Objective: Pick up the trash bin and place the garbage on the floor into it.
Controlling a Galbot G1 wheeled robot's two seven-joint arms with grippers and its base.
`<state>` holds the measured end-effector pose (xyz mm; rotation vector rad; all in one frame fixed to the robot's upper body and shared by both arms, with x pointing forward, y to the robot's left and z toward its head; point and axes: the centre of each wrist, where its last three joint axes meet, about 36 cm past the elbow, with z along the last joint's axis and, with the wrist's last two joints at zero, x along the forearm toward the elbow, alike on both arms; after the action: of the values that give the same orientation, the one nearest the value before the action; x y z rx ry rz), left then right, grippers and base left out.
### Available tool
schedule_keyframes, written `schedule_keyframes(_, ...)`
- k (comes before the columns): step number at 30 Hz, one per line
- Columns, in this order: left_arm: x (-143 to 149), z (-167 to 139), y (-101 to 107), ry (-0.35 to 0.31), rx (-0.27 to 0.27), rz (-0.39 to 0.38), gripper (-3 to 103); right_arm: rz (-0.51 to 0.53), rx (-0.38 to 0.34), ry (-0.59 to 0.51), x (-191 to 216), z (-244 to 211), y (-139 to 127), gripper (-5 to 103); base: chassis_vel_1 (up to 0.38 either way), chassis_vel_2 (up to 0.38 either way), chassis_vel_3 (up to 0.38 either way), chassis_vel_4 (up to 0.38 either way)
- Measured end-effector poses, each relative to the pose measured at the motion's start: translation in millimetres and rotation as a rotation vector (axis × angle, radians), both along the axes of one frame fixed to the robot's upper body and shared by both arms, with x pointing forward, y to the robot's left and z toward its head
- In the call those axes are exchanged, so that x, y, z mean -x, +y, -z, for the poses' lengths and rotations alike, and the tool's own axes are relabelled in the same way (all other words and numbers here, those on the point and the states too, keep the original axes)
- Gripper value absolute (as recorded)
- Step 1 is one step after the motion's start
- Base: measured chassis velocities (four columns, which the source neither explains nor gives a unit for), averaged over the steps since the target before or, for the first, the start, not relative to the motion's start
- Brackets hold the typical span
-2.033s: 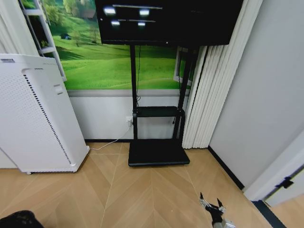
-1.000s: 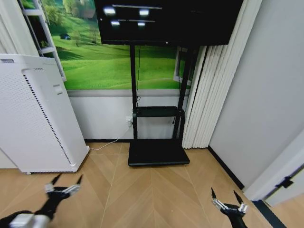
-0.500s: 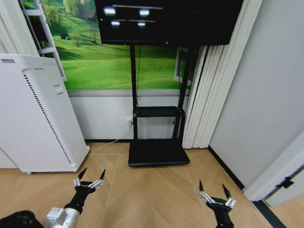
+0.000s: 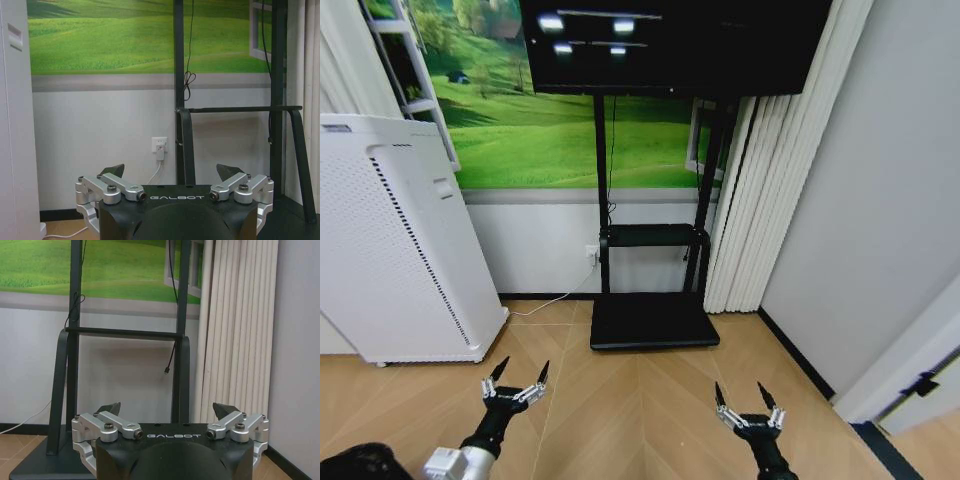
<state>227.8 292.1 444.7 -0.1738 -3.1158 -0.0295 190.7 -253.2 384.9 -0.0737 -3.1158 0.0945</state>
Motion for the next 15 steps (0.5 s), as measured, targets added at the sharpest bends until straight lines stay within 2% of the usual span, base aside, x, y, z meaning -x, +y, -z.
schedule_keyframes(15,0.0,-0.2,0.5,0.002,0.000,-0.002,100,0.002,-0.001,0.002,0.0,0.3,-0.4,100,0.000,0.000,0.000,0.000)
